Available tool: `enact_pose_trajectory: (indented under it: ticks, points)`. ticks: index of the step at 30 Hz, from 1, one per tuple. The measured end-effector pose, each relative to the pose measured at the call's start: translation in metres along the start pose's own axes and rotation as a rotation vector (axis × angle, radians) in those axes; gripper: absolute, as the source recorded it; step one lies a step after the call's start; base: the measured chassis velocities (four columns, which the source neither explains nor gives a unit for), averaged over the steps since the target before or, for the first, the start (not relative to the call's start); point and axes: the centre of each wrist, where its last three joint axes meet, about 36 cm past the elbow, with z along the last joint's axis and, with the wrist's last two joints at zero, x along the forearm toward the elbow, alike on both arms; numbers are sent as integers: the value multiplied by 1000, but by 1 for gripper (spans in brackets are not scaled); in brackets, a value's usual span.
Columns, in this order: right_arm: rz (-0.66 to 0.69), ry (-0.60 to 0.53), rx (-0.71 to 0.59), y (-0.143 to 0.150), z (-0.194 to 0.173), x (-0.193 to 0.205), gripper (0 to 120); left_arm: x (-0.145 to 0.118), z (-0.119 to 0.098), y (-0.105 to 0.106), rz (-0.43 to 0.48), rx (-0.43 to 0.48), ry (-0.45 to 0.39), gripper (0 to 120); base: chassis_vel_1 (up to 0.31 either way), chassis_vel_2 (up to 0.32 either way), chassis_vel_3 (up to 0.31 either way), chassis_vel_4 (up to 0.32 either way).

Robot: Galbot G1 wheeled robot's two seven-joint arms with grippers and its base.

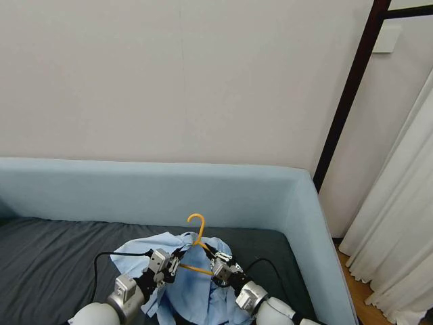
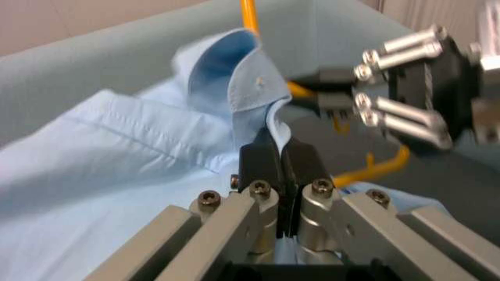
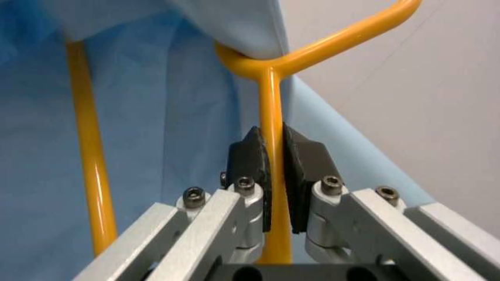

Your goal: Pick up the clothes from the sofa and hang them on the clothes hanger.

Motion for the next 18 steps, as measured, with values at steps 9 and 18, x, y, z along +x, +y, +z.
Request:
enact_pose_trajectory:
  ticks: [9, 18]
  points:
    - [66, -8, 7, -18, 2, 1, 4, 27, 15, -5, -17, -86, 11, 32, 0, 0, 0, 0]
    - [139, -10, 75, -28, 12, 19, 4, 35, 7, 7, -39, -131, -60, 62, 0, 0, 0, 0]
